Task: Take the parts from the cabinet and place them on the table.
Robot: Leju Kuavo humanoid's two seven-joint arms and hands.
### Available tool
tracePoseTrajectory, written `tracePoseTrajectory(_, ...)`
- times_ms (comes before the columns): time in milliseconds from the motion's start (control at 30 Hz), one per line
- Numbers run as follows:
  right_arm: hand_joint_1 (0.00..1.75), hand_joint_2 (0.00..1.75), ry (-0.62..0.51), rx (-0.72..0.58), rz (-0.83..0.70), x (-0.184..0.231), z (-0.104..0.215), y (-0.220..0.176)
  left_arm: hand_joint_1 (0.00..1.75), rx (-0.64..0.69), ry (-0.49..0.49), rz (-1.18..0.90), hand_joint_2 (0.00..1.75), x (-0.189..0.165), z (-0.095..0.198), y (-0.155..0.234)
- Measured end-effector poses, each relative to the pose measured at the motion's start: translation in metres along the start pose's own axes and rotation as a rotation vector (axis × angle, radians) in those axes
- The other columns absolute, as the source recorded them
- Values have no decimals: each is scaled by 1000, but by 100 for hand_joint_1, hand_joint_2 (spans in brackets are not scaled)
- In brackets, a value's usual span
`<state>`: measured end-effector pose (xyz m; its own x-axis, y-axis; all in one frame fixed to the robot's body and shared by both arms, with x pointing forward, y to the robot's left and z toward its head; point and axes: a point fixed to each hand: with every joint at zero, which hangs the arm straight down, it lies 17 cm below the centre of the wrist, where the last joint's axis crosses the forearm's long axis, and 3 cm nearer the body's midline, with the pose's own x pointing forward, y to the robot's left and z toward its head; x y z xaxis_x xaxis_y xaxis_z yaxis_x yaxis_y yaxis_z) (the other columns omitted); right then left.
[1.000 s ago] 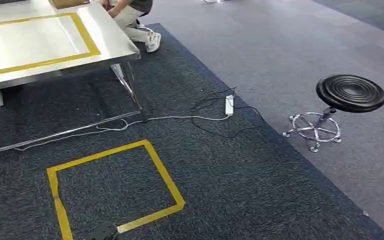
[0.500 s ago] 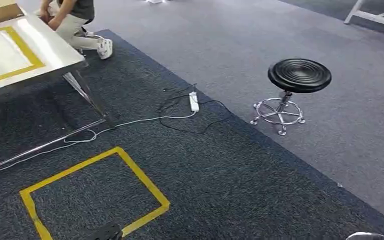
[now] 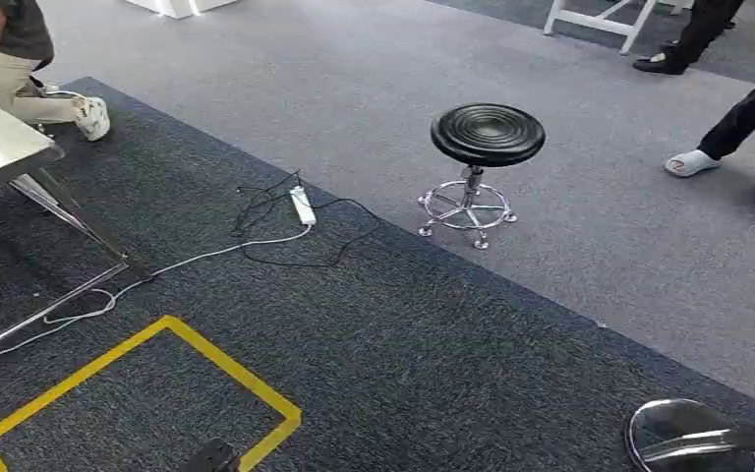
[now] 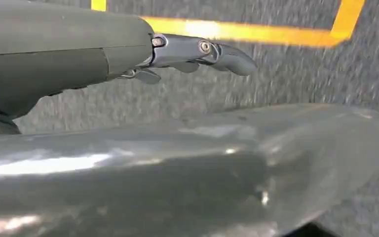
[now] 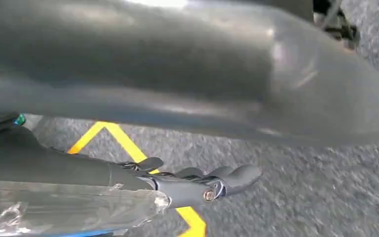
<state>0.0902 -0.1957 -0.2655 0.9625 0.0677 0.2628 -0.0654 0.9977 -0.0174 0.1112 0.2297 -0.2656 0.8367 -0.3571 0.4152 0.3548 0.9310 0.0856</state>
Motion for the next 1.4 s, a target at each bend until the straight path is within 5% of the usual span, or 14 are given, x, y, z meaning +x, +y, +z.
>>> tracePoseTrajectory(1400,0,0,67,16,44,-11,1,3,0,3,51,26,0,-5,0,-4)
